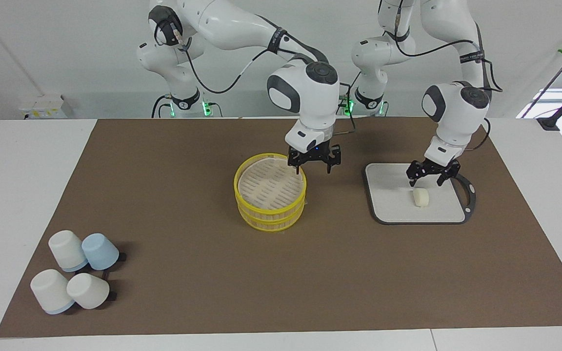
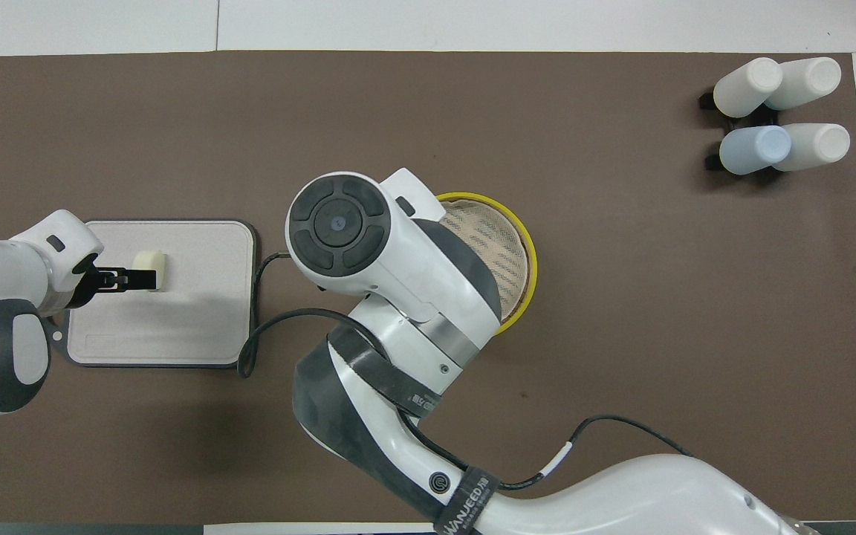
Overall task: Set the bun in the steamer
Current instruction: 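Lift the lid with the right gripper while the left gripper reaches the bun, then close the left gripper on the white bun on the cutting board, then carry the bun with the left gripper into the open steamer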
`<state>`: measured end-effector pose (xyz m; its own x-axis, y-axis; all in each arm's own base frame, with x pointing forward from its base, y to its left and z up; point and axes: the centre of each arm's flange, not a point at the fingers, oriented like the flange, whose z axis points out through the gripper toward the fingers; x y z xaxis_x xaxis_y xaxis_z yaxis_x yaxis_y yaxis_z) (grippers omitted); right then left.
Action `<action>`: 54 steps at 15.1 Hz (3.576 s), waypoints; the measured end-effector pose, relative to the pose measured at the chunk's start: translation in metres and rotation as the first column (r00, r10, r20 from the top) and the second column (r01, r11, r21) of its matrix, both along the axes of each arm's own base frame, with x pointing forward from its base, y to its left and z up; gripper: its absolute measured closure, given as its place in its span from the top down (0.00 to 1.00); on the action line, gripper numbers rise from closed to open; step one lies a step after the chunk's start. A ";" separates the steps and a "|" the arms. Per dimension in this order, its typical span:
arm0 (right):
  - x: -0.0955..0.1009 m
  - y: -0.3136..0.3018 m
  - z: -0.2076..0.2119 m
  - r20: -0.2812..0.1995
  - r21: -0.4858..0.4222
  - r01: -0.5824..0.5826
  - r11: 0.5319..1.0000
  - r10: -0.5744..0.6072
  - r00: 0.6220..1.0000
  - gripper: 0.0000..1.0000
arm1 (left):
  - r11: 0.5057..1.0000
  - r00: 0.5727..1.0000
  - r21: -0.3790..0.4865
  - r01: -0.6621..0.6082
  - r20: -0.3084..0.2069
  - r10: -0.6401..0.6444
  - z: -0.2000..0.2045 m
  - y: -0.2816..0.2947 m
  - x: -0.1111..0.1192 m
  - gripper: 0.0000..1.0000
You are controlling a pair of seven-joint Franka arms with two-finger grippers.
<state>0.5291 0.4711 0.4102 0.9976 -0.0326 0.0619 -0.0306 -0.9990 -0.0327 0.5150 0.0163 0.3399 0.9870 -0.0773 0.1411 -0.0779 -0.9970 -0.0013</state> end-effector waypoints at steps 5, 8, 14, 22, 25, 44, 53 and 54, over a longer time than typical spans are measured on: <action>-0.012 -0.010 -0.014 -0.009 -0.023 -0.059 0.998 0.058 0.998 1.00 | 1.000 1.000 -0.003 0.006 0.027 -0.006 -0.016 -0.004 0.007 0.97; -0.025 -0.011 -0.023 -0.006 -0.025 -0.074 0.997 0.074 0.997 0.96 | 1.000 0.999 -0.004 0.008 0.040 -0.008 -0.020 -0.004 0.009 0.88; -0.029 -0.014 -0.026 -0.011 -0.032 -0.080 0.996 0.080 0.997 0.33 | 1.000 0.999 -0.004 0.014 0.043 -0.013 -0.023 -0.004 0.010 0.22; -0.020 -0.020 0.002 -0.020 -0.060 -0.114 0.992 0.113 0.993 0.09 | 1.000 0.998 -0.021 -0.023 -0.062 0.021 0.041 -0.036 0.041 0.23; -0.006 -0.042 0.044 -0.031 -0.086 -0.170 0.982 0.168 0.985 0.09 | 0.992 0.988 -0.029 -0.120 -0.104 0.117 0.098 -0.106 0.048 0.23; 0.064 -0.357 0.079 -0.227 -0.042 -0.282 0.958 0.266 0.937 0.09 | 0.960 0.962 -0.061 -0.272 -0.028 0.271 0.035 -0.473 -0.053 0.23; 0.057 -0.350 0.081 -0.226 -0.039 -0.293 0.955 0.277 0.934 0.09 | 0.958 0.960 -0.057 -0.281 -0.018 0.280 0.014 -0.476 -0.048 0.75; 0.056 -0.349 0.081 -0.226 -0.039 -0.294 0.955 0.278 0.933 0.09 | 0.956 0.958 -0.058 -0.287 -0.014 0.287 0.019 -0.473 -0.045 0.86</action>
<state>0.5854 0.1220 0.4908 0.9534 0.2530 -0.1642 0.2587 -0.9659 0.0140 0.4696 -0.4564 0.3593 0.9672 0.2173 0.1318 0.2113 -0.9757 0.0577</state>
